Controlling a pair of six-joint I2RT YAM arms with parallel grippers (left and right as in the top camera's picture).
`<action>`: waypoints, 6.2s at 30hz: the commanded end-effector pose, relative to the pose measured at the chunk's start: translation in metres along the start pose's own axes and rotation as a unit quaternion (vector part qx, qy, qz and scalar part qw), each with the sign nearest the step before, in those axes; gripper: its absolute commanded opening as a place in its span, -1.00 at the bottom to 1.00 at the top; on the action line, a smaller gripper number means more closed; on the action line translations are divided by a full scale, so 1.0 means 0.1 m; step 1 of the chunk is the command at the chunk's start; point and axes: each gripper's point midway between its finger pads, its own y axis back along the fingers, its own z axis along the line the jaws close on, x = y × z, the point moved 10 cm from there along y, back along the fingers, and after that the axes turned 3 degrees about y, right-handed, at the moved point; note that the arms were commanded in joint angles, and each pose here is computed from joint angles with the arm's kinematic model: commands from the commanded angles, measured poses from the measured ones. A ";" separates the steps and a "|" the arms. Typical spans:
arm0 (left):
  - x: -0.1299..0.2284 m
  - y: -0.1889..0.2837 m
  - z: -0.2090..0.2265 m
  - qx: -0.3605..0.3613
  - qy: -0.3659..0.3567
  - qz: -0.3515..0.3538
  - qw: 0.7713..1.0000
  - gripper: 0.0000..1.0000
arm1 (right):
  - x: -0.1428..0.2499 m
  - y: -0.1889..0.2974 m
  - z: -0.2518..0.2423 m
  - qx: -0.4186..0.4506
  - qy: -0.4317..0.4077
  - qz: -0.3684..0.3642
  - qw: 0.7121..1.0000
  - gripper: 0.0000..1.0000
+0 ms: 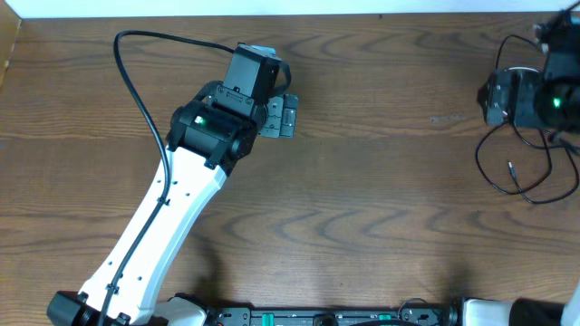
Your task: Untangle cables
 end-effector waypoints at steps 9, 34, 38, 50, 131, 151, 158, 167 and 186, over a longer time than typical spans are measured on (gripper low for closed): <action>0.00 -0.02 0.03 -0.012 -0.008 0.001 1.000 1.00 | 0.25 0.22 0.05 -0.004 -0.008 0.028 1.000 0.98; 0.00 -0.02 0.03 -0.012 -0.008 0.001 1.000 0.99 | 1.15 -0.69 0.28 -0.038 0.122 -0.344 0.930 0.98; 0.00 -0.02 0.03 -0.012 -0.008 0.001 1.000 0.99 | 1.53 -0.97 0.24 -0.041 0.109 -0.390 0.914 0.98; 0.00 -0.02 0.03 -0.012 -0.008 0.001 1.000 0.98 | 2.23 -1.65 0.22 -0.054 0.111 -0.448 0.886 0.99; 2.09 -0.08 1.22 -0.031 0.170 -0.373 0.912 0.98 | 2.41 -1.73 0.22 -0.063 0.090 -0.438 0.892 0.99; 2.47 -0.30 1.23 -0.056 0.172 -0.367 0.913 0.98 | 2.41 -1.73 0.22 -0.063 0.090 -0.438 0.892 0.98; 2.47 -0.32 1.23 -0.057 0.172 -0.361 0.915 0.98 | 2.41 -1.73 0.22 -0.063 0.090 -0.438 0.892 0.99; 2.48 -0.33 1.23 -0.057 0.172 -0.356 0.917 0.98 | 2.41 -1.73 0.22 -0.063 0.090 -0.438 0.892 0.99; 2.48 -0.33 1.23 -0.057 0.172 -0.356 0.917 0.98 | 2.41 -1.73 0.22 -0.063 0.090 -0.438 0.892 0.99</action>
